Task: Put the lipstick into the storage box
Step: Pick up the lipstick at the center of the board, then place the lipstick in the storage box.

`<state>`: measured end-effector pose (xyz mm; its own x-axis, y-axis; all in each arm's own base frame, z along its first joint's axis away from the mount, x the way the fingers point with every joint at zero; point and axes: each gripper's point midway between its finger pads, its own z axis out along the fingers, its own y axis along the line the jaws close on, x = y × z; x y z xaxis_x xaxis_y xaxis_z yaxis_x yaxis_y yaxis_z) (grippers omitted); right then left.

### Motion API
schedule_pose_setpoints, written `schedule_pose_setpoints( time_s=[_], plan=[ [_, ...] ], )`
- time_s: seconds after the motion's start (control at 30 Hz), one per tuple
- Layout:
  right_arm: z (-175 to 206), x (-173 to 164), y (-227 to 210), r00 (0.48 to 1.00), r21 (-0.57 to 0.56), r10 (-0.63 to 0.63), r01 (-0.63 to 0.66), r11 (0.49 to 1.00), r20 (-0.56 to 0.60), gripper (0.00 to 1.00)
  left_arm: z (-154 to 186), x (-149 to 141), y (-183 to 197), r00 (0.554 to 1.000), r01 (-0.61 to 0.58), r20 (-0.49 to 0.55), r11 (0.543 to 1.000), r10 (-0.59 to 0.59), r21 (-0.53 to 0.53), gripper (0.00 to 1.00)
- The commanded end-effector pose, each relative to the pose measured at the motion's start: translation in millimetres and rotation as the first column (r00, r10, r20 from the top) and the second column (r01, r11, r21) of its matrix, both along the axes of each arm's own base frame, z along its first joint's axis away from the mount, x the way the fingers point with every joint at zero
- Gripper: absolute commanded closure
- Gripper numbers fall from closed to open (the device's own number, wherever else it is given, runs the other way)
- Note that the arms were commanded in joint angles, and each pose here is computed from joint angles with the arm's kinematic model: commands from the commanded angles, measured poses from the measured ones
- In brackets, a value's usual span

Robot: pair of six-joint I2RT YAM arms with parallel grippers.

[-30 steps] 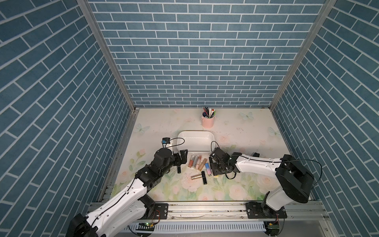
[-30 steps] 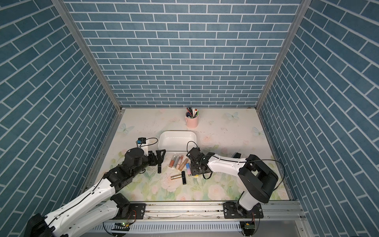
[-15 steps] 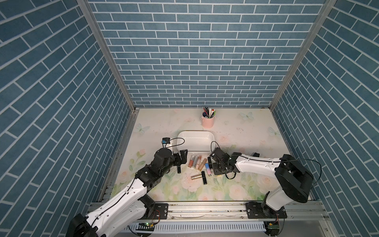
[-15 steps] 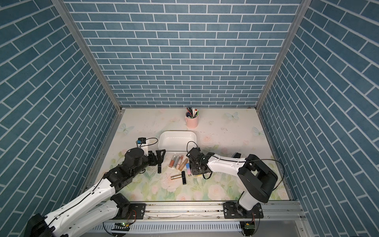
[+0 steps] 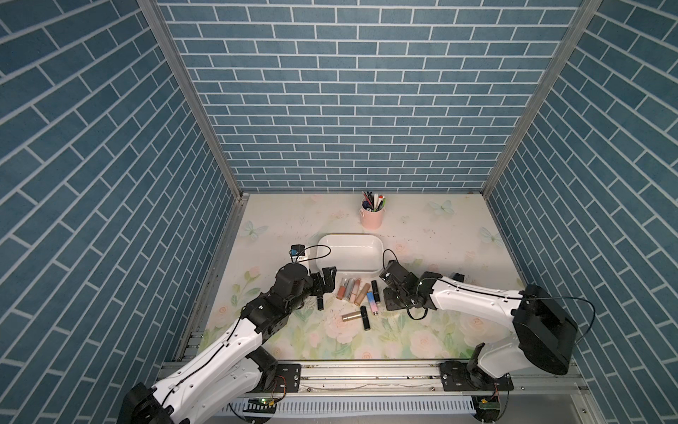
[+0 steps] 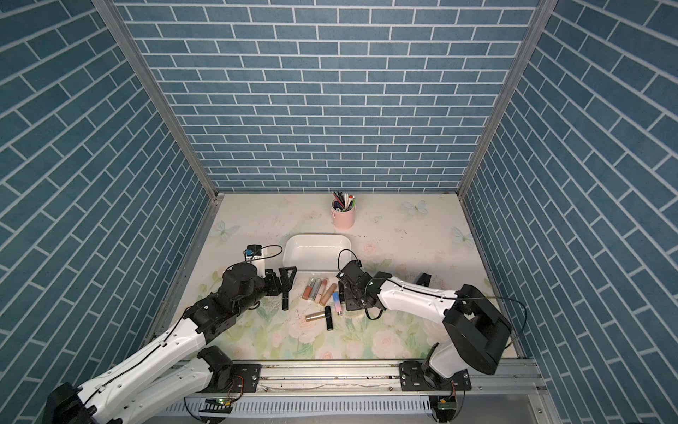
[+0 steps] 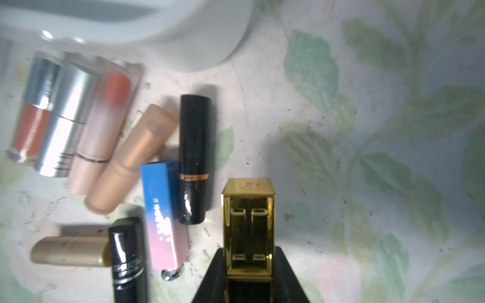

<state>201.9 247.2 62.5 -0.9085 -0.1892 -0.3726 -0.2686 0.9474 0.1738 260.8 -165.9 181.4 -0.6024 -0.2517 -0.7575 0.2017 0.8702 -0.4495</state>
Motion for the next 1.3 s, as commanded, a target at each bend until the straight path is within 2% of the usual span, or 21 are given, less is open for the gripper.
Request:
schedule_pose_setpoints(
  time_s=[0.0, 0.13, 0.37, 0.5, 0.6, 0.67, 0.9, 1.07, 1.27],
  plan=[
    [35, 5, 1, 0.999, 0.098, -0.035, 0.032, 0.995, 0.030, 0.95, 30, 2, -14, 0.997, 0.057, 0.047, 0.998, -0.056, -0.040, 0.00],
    [82, 16, 13, 0.997, 0.274, -0.028, 0.008, 0.962, 0.070, 0.95, 59, 2, -32, 0.985, 0.147, 0.099, 0.986, -0.138, -0.083, 0.00],
    [155, 38, 42, 0.990, 0.539, 0.041, -0.107, 0.835, 0.134, 0.95, 91, 0, -47, 0.960, 0.251, 0.158, 0.960, -0.231, -0.122, 0.00],
    [179, 48, 58, 0.984, 0.631, 0.066, -0.158, 0.760, 0.167, 0.95, 91, 1, -42, 0.961, 0.252, 0.151, 0.958, -0.231, -0.138, 0.00],
    [194, 54, 75, 0.978, 0.701, 0.099, -0.201, 0.684, 0.184, 0.95, 88, 4, -32, 0.969, 0.226, 0.135, 0.961, -0.205, -0.160, 0.00],
    [196, 61, 85, 0.974, 0.718, 0.119, -0.221, 0.660, 0.190, 0.95, 86, 6, -22, 0.976, 0.197, 0.126, 0.965, -0.177, -0.175, 0.00],
    [161, 87, 114, 0.979, 0.711, 0.157, -0.204, 0.673, 0.133, 0.96, 67, 19, 14, 0.994, 0.095, 0.065, 0.984, -0.086, -0.149, 0.00],
    [130, 110, 138, 0.982, 0.703, 0.178, -0.171, 0.691, 0.064, 0.96, 38, 32, 48, 0.999, -0.044, 0.013, 0.999, 0.044, -0.004, 0.00],
    [95, 131, 159, 0.982, 0.681, 0.188, -0.135, 0.719, -0.003, 0.96, 20, 38, 64, 0.995, -0.103, 0.010, 0.990, 0.103, 0.091, 0.00]
  ],
)
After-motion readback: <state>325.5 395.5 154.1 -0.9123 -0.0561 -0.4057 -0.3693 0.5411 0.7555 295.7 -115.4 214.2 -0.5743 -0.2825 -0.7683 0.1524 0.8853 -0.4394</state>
